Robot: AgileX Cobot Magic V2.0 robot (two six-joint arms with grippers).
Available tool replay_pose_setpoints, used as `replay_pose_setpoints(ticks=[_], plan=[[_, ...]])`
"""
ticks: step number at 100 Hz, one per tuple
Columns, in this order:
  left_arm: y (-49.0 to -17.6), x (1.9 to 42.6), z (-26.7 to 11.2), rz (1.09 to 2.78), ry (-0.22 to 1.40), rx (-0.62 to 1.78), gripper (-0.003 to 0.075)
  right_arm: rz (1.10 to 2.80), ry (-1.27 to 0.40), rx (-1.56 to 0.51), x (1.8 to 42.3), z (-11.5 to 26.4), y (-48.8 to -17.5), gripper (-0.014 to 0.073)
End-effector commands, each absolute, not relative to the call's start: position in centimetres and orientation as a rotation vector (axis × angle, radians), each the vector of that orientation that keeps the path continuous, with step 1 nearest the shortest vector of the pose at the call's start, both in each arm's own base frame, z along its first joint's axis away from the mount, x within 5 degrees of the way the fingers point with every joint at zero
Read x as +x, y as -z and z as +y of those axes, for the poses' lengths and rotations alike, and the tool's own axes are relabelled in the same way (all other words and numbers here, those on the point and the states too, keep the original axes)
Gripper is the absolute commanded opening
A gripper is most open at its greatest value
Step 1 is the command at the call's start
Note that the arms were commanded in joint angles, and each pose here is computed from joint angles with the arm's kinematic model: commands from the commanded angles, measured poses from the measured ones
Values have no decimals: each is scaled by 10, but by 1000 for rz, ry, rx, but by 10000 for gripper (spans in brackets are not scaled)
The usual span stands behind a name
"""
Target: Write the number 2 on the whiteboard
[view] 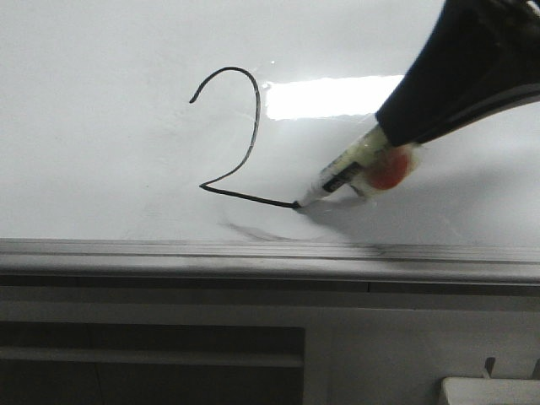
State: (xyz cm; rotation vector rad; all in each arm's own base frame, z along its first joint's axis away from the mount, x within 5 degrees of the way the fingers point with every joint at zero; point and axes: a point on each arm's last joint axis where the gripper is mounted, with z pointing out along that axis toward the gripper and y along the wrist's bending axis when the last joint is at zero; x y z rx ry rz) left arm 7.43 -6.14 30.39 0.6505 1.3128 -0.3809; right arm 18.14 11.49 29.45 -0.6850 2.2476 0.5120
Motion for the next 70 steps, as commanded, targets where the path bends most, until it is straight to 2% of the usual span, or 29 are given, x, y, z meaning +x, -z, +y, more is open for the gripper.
replay_pose_setpoints(ticks=[1,20,27,34,44,49,53,70], plan=[[-317,73,-63,1246,423,620,-19,2144,-399,-653,187,103,-307,-50],[-320,70,-65,1187,413,669,-14,2058,-495,-732,166,116,-328,-50],[-321,67,-70,1135,424,724,31,2015,-548,-822,155,129,-338,-50],[-318,68,-79,1124,447,789,134,1959,-594,-901,146,143,-347,-50],[-308,73,-95,1182,493,883,344,1882,-599,-1015,142,162,-357,-50],[-303,75,-105,1199,525,935,402,1857,-587,-1065,142,172,-358,-50],[-298,76,-114,1200,543,991,413,1857,-586,-1090,144,178,-358,-50],[-286,84,-138,1249,541,1120,357,1830,-623,-1157,144,201,-366,-50]])
